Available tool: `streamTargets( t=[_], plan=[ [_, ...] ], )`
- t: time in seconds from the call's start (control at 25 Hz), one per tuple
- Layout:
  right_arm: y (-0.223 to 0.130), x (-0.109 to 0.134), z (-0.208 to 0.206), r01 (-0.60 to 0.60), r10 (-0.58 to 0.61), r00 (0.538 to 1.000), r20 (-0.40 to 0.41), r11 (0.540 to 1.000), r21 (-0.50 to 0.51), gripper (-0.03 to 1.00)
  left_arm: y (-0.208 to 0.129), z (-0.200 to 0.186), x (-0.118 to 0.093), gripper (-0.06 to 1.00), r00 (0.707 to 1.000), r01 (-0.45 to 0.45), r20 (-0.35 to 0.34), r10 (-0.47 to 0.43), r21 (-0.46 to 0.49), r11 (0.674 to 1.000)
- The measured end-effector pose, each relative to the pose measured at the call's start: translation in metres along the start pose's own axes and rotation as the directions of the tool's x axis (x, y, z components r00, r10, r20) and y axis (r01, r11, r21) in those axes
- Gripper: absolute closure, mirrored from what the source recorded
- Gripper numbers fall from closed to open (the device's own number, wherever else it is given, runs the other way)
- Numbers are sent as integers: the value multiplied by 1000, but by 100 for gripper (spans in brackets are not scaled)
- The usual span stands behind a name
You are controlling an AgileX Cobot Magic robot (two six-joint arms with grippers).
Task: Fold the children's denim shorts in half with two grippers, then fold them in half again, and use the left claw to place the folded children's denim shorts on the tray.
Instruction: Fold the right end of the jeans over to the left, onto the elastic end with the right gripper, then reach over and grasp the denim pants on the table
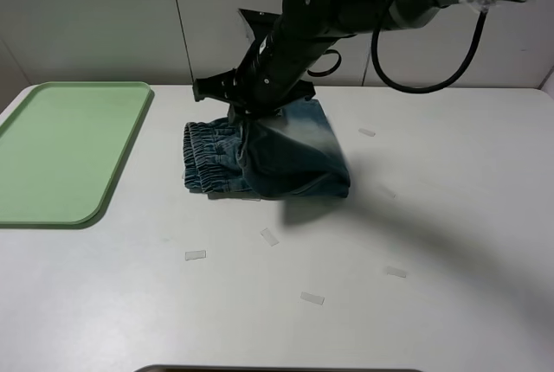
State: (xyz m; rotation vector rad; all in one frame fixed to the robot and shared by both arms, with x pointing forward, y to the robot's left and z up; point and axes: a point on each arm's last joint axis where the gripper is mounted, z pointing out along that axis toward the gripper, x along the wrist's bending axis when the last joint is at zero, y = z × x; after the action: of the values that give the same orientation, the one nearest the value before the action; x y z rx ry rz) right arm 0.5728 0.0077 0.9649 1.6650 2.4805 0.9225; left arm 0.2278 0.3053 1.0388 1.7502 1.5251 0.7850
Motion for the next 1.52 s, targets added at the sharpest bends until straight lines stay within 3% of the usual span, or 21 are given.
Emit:
streamTargets(
  t=[0.24,0.36,0.48,0.76,1.04,1.2,1.44,1.52],
  plan=[
    [1,13,6,94,-96,995,-35,993,-71,40,0,0,0,7,1000,0,0,0,0,1000],
    [3,16,8,116,-121,992,-40,987,-108,33,0,0,0,7,1000,0,0,0,0,1000],
    [6,19,8,127,-134,990,-45,981,-146,34,0,0,0,7,1000,0,0,0,0,1000],
    [-2,37,9,146,-159,984,-78,978,-146,50,0,0,0,7,1000,0,0,0,0,1000],
    [-8,43,11,160,-172,982,-85,979,-130,51,0,0,0,7,1000,0,0,0,0,1000],
    [-6,25,11,191,-194,980,-37,978,-86,51,0,0,0,7,1000,0,0,0,0,1000],
    [10,-35,-2,338,-330,928,173,941,-15,51,0,0,0,7,1000,0,0,0,0,1000],
    [13,-52,-14,330,-320,919,231,944,-8,51,0,0,0,7,1000,0,0,0,0,1000]
  ],
)
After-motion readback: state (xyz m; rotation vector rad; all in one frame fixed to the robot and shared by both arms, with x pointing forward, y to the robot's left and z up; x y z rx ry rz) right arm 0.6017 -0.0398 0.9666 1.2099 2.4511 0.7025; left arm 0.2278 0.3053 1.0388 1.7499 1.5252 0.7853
